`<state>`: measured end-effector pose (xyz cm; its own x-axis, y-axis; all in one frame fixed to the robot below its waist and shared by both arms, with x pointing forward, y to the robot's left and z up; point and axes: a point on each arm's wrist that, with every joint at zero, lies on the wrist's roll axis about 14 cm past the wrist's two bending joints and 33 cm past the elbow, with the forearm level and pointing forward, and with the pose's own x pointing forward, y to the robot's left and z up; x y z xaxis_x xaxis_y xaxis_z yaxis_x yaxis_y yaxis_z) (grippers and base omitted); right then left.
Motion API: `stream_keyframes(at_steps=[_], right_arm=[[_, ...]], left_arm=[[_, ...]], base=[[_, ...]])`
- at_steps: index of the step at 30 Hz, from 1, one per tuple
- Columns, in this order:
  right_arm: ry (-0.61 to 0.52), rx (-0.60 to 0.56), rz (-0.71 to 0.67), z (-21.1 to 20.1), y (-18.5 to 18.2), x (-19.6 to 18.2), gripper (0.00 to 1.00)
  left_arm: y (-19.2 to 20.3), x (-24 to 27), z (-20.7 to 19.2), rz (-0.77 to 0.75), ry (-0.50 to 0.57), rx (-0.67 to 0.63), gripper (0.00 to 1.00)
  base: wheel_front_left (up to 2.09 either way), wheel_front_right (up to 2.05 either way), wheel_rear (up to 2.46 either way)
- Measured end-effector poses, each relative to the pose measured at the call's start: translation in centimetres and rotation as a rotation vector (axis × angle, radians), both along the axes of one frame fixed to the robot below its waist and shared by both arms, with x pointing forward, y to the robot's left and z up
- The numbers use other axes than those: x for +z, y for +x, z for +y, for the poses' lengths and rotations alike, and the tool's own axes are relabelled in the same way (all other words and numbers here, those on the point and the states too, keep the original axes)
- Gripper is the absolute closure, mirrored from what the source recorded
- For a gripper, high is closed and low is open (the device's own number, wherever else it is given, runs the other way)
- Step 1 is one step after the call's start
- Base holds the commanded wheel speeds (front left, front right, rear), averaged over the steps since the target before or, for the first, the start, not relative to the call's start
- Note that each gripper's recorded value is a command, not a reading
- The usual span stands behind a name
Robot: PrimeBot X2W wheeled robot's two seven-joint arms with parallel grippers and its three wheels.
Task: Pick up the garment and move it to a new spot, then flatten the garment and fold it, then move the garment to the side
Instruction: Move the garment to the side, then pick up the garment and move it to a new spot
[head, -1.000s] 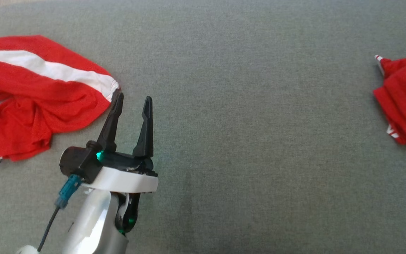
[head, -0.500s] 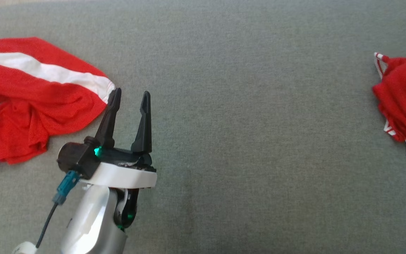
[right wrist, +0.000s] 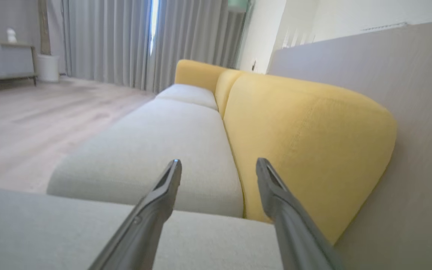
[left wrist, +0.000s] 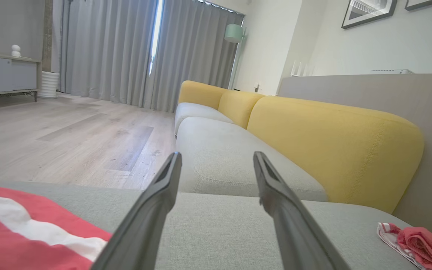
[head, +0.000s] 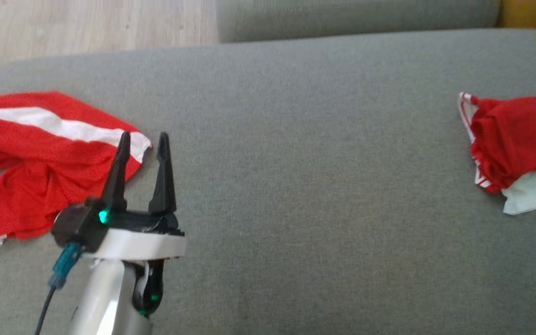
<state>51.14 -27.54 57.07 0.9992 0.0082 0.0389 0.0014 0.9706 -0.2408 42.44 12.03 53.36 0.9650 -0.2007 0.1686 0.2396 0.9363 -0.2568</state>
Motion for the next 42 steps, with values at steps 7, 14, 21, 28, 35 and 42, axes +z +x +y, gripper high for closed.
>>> stream_keyframes(at_steps=[7,14,21,28,35,42], right_arm=[[0.184,0.066,-0.164,4.7,-2.6,3.7,0.0],[0.342,0.119,-0.167,9.7,-5.6,1.7,0.0],[0.377,0.115,-0.07,10.8,-8.9,-3.4,0.0],[0.409,0.152,0.044,13.1,-11.1,-7.9,0.0],[0.414,0.147,0.054,13.0,-11.2,-8.4,0.0],[0.413,0.151,0.036,13.1,-11.2,-7.8,0.0]], left_arm=[[-1.6,1.6,0.7,-0.045,-0.002,0.022,0.0],[-2.5,1.0,1.2,-0.028,-0.003,0.038,0.0],[-3.2,-0.4,1.6,0.013,-0.001,0.048,0.0],[-4.4,-2.5,1.5,0.075,0.002,0.047,0.0],[-4.7,-3.2,1.7,0.095,0.002,0.051,0.0],[-4.6,-3.0,1.6,0.088,0.001,0.049,0.0]], base=[[0.0,0.0,0.0],[0.0,0.0,0.0],[0.0,0.0,0.0],[0.0,0.0,0.0],[0.0,0.0,0.0],[0.0,0.0,0.0]])
